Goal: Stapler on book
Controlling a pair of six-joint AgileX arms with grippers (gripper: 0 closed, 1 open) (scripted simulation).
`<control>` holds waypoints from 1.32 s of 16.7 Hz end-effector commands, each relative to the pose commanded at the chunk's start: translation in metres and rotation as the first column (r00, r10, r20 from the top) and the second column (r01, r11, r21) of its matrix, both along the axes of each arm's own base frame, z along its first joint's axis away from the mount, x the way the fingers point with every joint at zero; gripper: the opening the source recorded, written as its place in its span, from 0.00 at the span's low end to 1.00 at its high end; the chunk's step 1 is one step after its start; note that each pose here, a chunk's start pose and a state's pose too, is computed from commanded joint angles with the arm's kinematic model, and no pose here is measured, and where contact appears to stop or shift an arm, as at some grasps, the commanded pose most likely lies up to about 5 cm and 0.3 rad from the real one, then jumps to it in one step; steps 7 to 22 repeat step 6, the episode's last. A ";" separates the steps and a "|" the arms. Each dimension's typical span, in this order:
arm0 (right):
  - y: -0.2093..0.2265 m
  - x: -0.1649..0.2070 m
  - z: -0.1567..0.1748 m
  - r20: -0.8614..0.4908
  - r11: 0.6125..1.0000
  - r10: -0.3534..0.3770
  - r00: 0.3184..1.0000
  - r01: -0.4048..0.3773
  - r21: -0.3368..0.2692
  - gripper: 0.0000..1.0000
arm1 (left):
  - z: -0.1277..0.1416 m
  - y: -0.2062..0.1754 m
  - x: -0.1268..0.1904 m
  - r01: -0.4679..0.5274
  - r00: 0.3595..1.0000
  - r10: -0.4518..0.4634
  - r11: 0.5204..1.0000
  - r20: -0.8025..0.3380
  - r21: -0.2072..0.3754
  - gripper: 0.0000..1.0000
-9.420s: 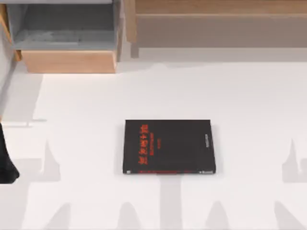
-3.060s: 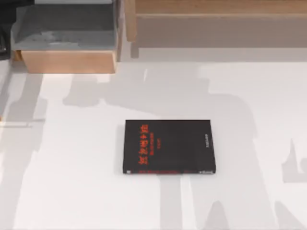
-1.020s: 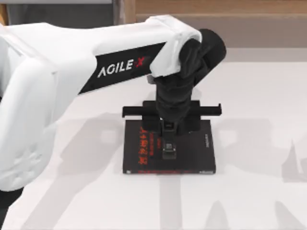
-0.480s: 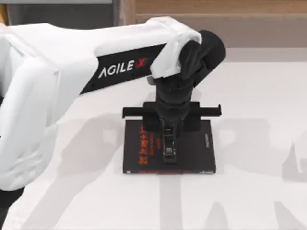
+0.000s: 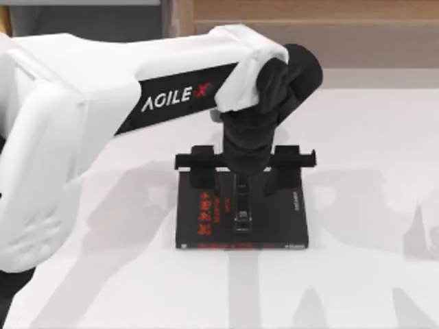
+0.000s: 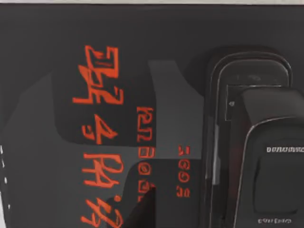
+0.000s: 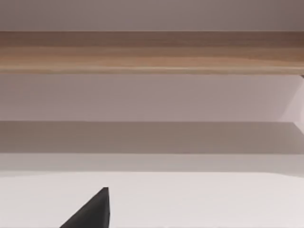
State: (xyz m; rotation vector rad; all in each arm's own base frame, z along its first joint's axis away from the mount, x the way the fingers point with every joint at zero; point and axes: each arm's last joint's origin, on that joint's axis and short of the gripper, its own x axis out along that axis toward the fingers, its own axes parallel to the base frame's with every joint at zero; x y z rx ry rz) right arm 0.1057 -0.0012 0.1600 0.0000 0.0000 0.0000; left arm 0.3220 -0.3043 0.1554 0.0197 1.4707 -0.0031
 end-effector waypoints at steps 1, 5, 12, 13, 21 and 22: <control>0.000 0.000 0.000 0.000 1.000 0.000 1.000 0.000 0.000 1.00 | 0.000 0.000 0.000 0.000 1.000 0.000 1.000 0.000 0.000 1.00; 0.000 0.000 0.000 0.000 1.000 0.000 1.000 0.000 0.000 1.00 | 0.000 0.000 0.000 0.000 1.000 0.000 1.000 0.000 0.000 1.00; 0.000 0.000 0.000 0.000 1.000 0.000 1.000 0.000 0.000 1.00 | 0.000 0.000 0.000 0.000 1.000 0.000 1.000 0.000 0.000 1.00; 0.000 0.000 0.000 0.000 1.000 0.000 1.000 0.000 0.000 1.00 | 0.000 0.000 0.000 0.000 1.000 0.000 1.000 0.000 0.000 1.00; 0.000 0.000 0.000 0.000 1.000 0.000 1.000 0.000 0.000 1.00 | 0.000 0.000 0.000 0.000 1.000 0.000 1.000 0.000 0.000 1.00; 0.000 0.000 0.000 0.000 1.000 0.000 1.000 0.000 0.000 1.00 | 0.000 0.000 0.000 0.000 1.000 0.000 1.000 0.000 0.000 1.00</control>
